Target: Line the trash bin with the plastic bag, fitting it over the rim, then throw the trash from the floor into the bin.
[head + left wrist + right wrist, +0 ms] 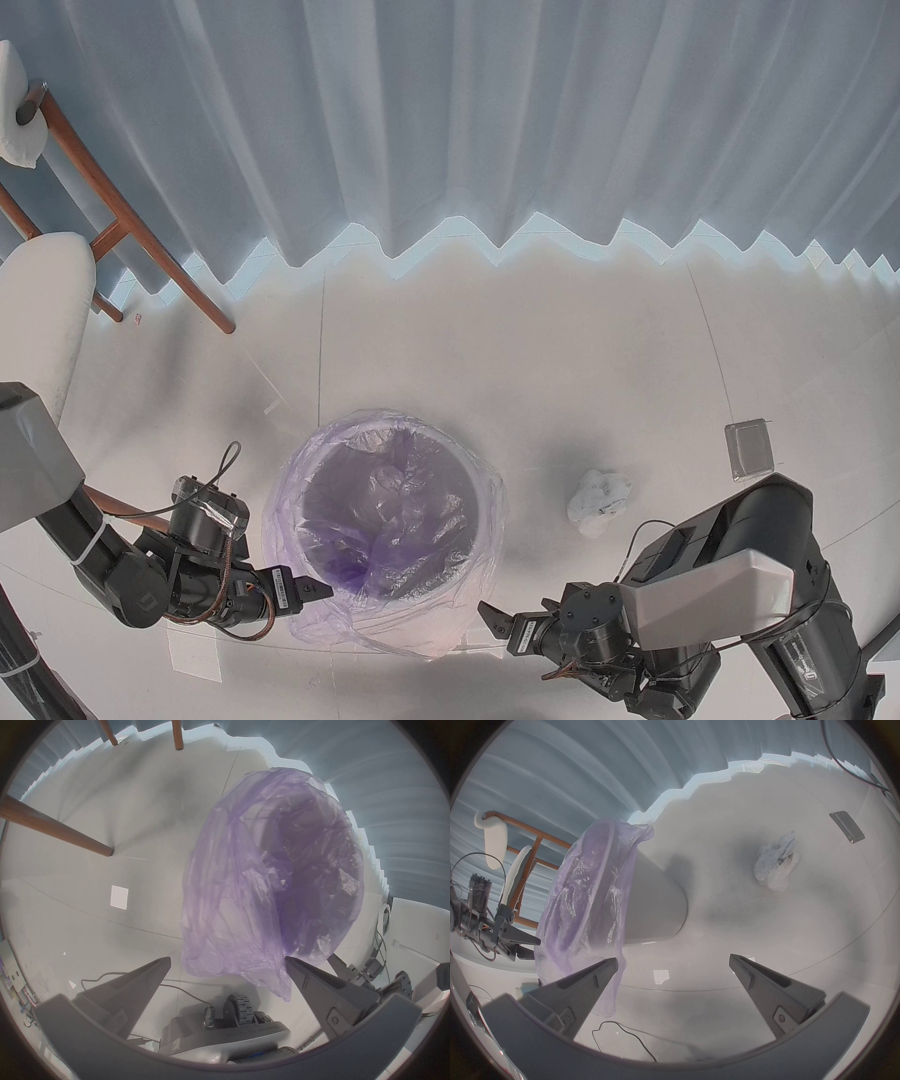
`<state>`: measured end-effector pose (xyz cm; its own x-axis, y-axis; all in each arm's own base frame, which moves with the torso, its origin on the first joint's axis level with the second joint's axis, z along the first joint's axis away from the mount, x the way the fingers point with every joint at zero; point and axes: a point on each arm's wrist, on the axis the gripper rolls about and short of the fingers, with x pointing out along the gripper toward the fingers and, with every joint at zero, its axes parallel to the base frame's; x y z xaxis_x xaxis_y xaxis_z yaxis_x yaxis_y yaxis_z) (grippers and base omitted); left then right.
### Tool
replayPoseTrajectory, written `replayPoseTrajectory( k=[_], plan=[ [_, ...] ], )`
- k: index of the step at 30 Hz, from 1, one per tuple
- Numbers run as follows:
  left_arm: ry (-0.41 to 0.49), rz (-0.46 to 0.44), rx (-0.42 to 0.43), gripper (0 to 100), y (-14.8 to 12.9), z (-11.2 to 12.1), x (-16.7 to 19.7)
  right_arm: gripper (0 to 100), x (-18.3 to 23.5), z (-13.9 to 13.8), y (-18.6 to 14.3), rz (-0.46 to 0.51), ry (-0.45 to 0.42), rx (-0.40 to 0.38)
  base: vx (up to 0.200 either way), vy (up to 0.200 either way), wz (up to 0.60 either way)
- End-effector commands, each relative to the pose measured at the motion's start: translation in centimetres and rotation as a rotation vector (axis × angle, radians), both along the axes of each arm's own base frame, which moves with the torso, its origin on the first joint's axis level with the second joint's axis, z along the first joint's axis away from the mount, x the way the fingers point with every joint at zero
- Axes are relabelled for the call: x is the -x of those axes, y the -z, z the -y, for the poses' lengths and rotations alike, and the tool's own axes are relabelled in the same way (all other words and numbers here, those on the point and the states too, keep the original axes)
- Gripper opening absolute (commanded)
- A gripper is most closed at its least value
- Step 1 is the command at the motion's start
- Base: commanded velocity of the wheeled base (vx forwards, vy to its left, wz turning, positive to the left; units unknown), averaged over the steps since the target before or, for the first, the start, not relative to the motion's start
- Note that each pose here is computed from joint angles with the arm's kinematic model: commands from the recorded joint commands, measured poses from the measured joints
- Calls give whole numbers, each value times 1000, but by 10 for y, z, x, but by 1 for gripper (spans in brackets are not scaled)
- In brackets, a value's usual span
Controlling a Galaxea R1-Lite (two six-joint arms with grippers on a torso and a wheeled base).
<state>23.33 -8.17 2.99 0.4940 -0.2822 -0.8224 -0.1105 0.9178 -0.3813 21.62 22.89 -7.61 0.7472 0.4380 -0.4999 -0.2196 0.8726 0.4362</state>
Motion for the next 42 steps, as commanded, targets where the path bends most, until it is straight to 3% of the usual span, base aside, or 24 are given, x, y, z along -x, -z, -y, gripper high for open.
replayPoseTrajectory(
  k=[1,6,13,19,26,32,37,42],
  plan=[
    [-18,-17,-23,100,5,-4,-1,100,0,-1,-1,11,0,-12,0,0,0],
    [-32,-24,-118,100,11,-15,3,100,0,-1,-1,10,0,-11,0,0,0],
    [-64,-88,-166,100,28,-22,3,100,0,-1,-1,11,0,-12,0,0,0],
    [-150,-115,-309,100,52,-26,-11,100,0,-1,-1,11,0,-12,0,0,0],
    [-167,-111,-316,100,58,-28,-17,100,0,-1,-1,10,0,-11,0,0,0],
    [-218,-35,-295,100,79,-36,-34,100,0,-1,-1,10,0,-11,0,0,0],
    [-228,-45,-356,100,94,-40,-36,100,0,-1,-1,10,0,-11,0,0,0],
    [-233,-15,-353,100,104,-39,-39,100,0,0,1,7,1,-7,0,0,0]
  ],
)
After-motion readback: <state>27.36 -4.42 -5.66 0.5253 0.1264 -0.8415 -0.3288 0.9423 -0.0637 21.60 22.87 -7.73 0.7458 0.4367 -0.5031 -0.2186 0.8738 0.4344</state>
